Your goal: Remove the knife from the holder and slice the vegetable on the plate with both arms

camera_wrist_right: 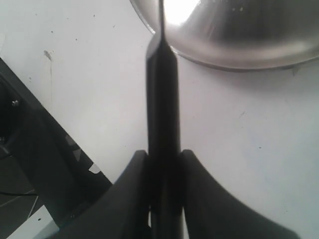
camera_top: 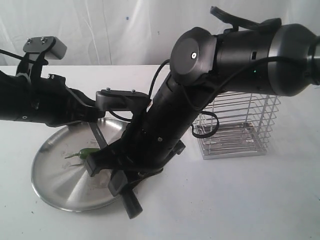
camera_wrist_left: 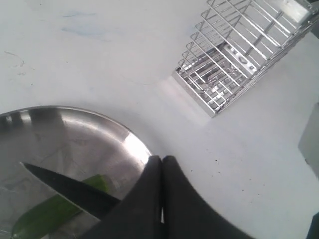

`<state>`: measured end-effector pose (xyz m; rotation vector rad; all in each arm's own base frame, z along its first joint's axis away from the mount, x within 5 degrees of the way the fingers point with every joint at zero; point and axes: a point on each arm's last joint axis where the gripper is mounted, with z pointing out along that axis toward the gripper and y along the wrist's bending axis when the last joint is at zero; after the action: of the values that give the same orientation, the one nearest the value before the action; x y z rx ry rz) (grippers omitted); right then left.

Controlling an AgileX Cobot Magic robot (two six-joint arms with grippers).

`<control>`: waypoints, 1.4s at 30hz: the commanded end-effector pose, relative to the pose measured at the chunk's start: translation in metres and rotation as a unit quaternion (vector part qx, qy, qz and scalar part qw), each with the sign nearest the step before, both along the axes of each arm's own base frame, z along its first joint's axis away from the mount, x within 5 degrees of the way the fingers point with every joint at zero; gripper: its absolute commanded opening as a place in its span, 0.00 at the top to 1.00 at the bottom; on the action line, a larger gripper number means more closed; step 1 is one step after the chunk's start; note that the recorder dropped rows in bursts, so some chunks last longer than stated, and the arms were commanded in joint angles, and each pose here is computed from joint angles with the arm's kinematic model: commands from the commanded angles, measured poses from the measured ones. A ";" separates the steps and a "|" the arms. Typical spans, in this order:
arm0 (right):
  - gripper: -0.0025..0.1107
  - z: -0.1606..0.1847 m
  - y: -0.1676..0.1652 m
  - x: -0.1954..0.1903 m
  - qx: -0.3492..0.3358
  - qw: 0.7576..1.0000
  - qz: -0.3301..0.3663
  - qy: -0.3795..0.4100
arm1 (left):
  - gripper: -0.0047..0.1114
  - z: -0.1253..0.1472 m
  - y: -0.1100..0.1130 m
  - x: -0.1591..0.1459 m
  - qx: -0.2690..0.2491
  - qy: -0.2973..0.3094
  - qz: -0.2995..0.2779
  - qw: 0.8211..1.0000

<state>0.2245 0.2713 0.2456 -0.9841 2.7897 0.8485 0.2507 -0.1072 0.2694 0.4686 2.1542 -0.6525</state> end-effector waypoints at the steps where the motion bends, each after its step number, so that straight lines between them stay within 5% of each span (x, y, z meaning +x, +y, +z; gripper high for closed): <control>1: 0.98 0.002 0.001 0.000 0.007 1.000 -0.005 -0.004 | 0.96 -0.001 -0.002 0.001 -0.004 0.003 -0.005 1.000; 14: 0.98 0.003 0.002 0.004 0.014 1.000 -0.023 -0.015 | 0.96 -0.002 0.000 0.003 0.013 -0.007 0.004 1.000; 23: 0.98 -0.016 0.005 0.012 -0.014 0.996 -0.089 0.028 | 0.96 0.039 0.009 0.019 0.007 -0.094 0.069 0.993; 32: 0.98 0.004 0.008 0.051 -0.089 0.982 -0.166 -0.006 | 0.96 0.019 0.037 0.037 0.001 -0.047 0.144 0.988; 37: 0.98 -0.019 0.011 0.055 -0.136 0.969 -0.193 0.077 | 0.96 0.004 0.039 0.038 -0.026 0.021 0.101 0.994; 42: 0.98 -0.020 0.027 0.037 -0.141 0.967 -0.191 0.091 | 0.96 0.002 0.039 0.038 -0.026 0.026 0.099 0.994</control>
<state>0.2719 0.2894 0.2205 -0.3845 3.1524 0.5037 0.2904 -0.0678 0.2708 0.2193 2.1867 -0.5837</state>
